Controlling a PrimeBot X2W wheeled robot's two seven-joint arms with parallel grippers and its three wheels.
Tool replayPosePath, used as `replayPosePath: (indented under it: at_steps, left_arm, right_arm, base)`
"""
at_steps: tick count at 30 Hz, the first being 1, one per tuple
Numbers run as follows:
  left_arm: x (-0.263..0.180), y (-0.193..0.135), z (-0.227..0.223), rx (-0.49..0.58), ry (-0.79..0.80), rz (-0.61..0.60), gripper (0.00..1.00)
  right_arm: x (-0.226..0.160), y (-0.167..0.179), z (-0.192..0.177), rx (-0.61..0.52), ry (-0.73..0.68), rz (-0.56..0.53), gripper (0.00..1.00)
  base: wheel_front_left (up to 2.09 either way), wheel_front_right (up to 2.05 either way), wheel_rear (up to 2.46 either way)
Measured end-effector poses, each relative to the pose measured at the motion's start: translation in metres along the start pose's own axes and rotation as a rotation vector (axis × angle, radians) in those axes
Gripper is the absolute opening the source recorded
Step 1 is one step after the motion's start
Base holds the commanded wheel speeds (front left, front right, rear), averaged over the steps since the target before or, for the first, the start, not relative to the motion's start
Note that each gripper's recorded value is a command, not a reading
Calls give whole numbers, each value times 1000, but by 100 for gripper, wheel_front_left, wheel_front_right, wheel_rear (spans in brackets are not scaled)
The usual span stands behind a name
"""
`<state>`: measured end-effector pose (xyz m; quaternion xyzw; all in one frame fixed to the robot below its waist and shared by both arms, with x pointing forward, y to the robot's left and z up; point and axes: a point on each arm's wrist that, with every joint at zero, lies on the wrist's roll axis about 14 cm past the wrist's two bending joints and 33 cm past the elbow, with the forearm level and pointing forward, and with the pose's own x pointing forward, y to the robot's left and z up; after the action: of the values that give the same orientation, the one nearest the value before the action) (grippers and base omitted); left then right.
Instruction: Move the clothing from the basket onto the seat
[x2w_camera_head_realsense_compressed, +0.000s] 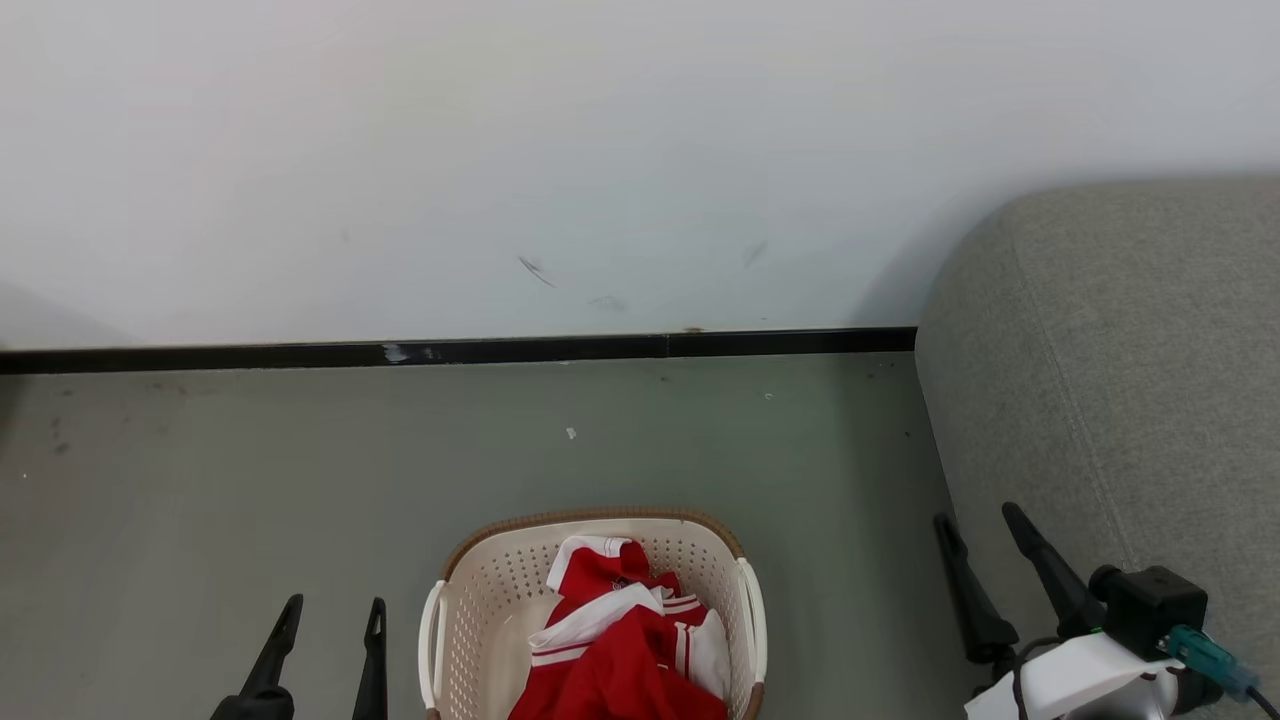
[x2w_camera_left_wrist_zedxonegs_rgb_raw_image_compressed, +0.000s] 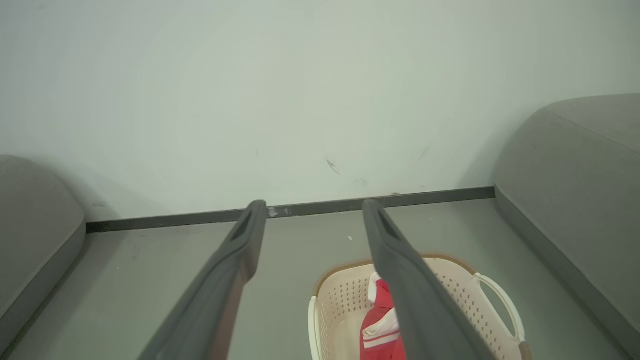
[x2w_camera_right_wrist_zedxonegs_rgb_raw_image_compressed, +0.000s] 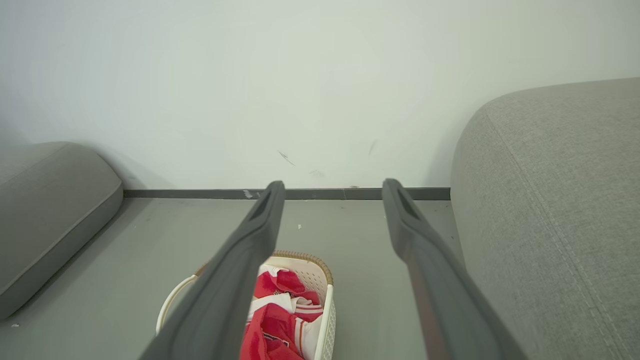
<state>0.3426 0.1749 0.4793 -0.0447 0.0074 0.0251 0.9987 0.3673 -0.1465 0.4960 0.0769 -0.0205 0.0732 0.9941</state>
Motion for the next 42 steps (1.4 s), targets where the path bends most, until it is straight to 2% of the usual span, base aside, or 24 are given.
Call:
replayPosePath:
  at_steps: [10,25,37,42]
  left_arm:
    - [18,-28,-12,66,39,-118,100]
    - [45,-72,-61,126,191,-291,100]
    - [67,-100,-101,134,287,-388,100]
    - [75,-124,-126,112,340,-460,100]
  right_arm:
    - [4,-24,7,-20,-24,-67,100]
    - [13,-67,13,-83,-41,-180,100]
    - [37,-77,11,-105,-54,-195,100]
    - [53,-81,5,-113,-51,-192,100]
  base:
    - [0,0,0]
    - [0,0,0]
    - [0,0,0]
    - [0,0,0]
